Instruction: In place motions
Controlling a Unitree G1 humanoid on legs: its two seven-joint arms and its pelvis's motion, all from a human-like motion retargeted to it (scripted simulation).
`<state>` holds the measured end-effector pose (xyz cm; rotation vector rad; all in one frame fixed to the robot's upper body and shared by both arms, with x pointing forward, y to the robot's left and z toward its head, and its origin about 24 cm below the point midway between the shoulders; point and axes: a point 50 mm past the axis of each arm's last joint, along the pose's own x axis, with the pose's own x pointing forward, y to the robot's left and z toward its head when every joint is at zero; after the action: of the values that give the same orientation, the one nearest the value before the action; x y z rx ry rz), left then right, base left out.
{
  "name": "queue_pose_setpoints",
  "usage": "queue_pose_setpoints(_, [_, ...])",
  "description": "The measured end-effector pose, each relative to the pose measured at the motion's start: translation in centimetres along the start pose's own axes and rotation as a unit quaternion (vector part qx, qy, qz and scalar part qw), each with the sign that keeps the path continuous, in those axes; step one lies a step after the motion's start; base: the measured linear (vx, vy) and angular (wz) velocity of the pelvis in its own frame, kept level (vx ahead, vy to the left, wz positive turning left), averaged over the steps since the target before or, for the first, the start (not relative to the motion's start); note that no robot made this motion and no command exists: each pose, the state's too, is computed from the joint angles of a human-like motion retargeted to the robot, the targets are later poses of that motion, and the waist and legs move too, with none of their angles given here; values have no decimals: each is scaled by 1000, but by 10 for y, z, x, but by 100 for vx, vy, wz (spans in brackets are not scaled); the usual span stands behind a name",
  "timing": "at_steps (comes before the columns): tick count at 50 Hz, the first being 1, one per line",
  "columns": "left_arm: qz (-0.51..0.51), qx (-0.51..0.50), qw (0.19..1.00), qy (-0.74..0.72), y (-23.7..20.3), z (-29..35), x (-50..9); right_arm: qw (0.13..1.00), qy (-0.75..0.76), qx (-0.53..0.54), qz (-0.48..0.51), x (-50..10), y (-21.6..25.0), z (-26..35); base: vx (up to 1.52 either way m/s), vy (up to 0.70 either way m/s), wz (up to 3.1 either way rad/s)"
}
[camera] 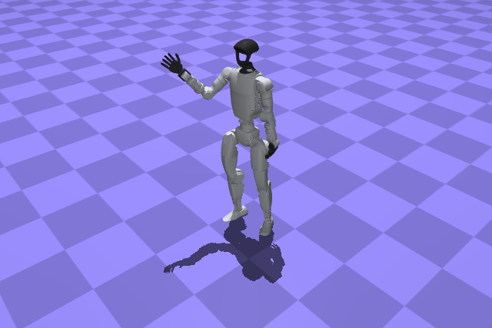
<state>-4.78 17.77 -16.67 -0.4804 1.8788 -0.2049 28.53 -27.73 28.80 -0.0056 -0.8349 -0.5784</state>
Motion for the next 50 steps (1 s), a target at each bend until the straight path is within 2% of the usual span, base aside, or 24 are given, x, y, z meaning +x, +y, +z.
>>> queue_pose_setpoints(4, [-12,-8,1000,-11,-5,2,3,998,-56,-36,23,9,7,22,1,-3,1])
queue_pose_setpoints(9, [-1,-11,1000,-16,-4,0,4,961,-205,-181,50,13,7,68,0,-1,8])
queue_pose_setpoints(16, [2,-33,999,-3,-1,-13,5,818,-461,-329,106,-20,31,134,0,0,0])
queue_pose_setpoints(22, [-9,-56,998,-11,-3,-16,7,714,-564,-404,96,-42,40,160,0,1,-6])
queue_pose_setpoints(26, [-8,-62,998,-15,-3,-16,7,734,-528,-424,62,-33,29,154,0,0,0])
queue_pose_setpoints(32, [-2,-63,998,-14,1,-15,4,861,-319,-395,36,-4,-4,99,0,0,10])
queue_pose_setpoints(37, [-10,-68,997,-22,-1,-15,6,954,-114,-276,21,3,-21,34,1,-1,18])
queue_pose_setpoints(41, [-16,-73,997,-21,-4,-19,8,989,7,-149,11,0,-17,0,0,0,0])
queue_pose_setpoints(45, [-13,-79,997,-8,-3,-26,8,997,40,-57,13,1,-5,-5,0,0,0])
queue_pose_setpoints(50, [-7,-85,996,10,0,-34,8,993,-44,-111,20,6,-1,20,0,0,0])
